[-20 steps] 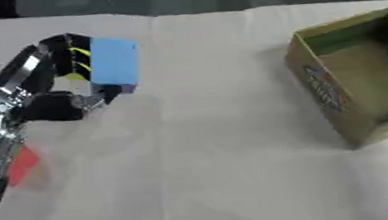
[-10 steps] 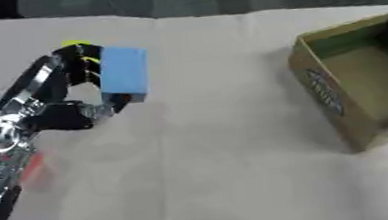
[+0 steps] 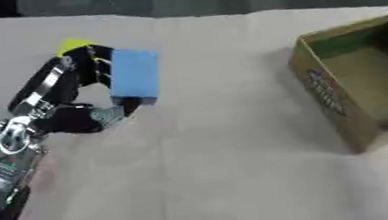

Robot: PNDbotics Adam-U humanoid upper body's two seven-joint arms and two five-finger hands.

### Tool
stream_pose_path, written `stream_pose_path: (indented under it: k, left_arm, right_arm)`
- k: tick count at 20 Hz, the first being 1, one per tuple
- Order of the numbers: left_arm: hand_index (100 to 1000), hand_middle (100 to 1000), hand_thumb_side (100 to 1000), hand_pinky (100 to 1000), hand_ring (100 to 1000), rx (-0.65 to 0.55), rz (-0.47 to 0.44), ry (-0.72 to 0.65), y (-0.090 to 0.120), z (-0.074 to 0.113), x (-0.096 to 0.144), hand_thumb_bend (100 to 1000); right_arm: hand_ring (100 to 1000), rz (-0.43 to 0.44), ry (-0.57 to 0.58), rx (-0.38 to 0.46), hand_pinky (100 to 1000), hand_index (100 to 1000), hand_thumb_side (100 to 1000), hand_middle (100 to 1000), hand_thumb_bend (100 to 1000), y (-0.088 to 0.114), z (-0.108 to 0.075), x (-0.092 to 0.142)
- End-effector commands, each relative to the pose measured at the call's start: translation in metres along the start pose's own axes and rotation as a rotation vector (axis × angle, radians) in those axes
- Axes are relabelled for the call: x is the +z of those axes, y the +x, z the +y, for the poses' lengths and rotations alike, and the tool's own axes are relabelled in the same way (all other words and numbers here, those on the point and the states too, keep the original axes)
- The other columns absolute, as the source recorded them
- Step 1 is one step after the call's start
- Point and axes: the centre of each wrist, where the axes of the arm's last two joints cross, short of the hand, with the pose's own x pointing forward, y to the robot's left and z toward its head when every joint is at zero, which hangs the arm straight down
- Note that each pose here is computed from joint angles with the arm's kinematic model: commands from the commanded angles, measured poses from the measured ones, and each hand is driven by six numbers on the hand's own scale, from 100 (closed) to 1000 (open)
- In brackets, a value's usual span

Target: Pick up the objects with one hand, pass them to the other hand, and then place them into the box on the other side of the table.

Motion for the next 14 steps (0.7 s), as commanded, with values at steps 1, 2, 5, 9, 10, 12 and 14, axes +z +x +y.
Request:
stream_pose_path:
  k: [1,2,5,9,10,12,14]
  left_arm:
    - [564,440,100,579,608,-0.041,-0.011,-0.001,0.004,0.005,-0.003,100]
    - [564,440,100,579,608,-0.051,-0.003,-0.001,0.002,0.004,-0.003,100]
    - [564,441,100,579,608,-0.075,0.018,0.002,-0.005,0.003,-0.003,100]
    - [564,441,100,579,608,-0.088,0.035,0.007,-0.012,0.001,-0.002,100]
    - [564,441,100,578,608,-0.089,0.038,0.01,-0.013,0.001,-0.002,100]
    - [563,441,100,577,608,-0.086,0.044,0.017,-0.016,0.0,-0.001,100]
    - [563,440,100,576,608,-0.083,0.049,0.026,-0.018,-0.001,0.0,100]
  right_arm:
    - [783,-0.076,0.093,0.091,993,805,532,789,100,0.022,0.003,-0.01]
    - [784,-0.094,0.136,0.114,991,805,523,790,100,0.027,0.008,-0.012]
    - [790,-0.158,0.266,0.165,983,809,472,795,100,0.04,0.021,-0.018]
    - [795,-0.232,0.39,0.233,975,812,372,799,100,0.056,0.034,-0.026]
    - [798,-0.248,0.414,0.246,973,813,348,801,100,0.059,0.037,-0.028]
    - [800,-0.273,0.462,0.27,971,815,315,804,100,0.064,0.044,-0.033]
    - [803,-0.294,0.514,0.292,969,816,292,806,100,0.069,0.051,-0.037]
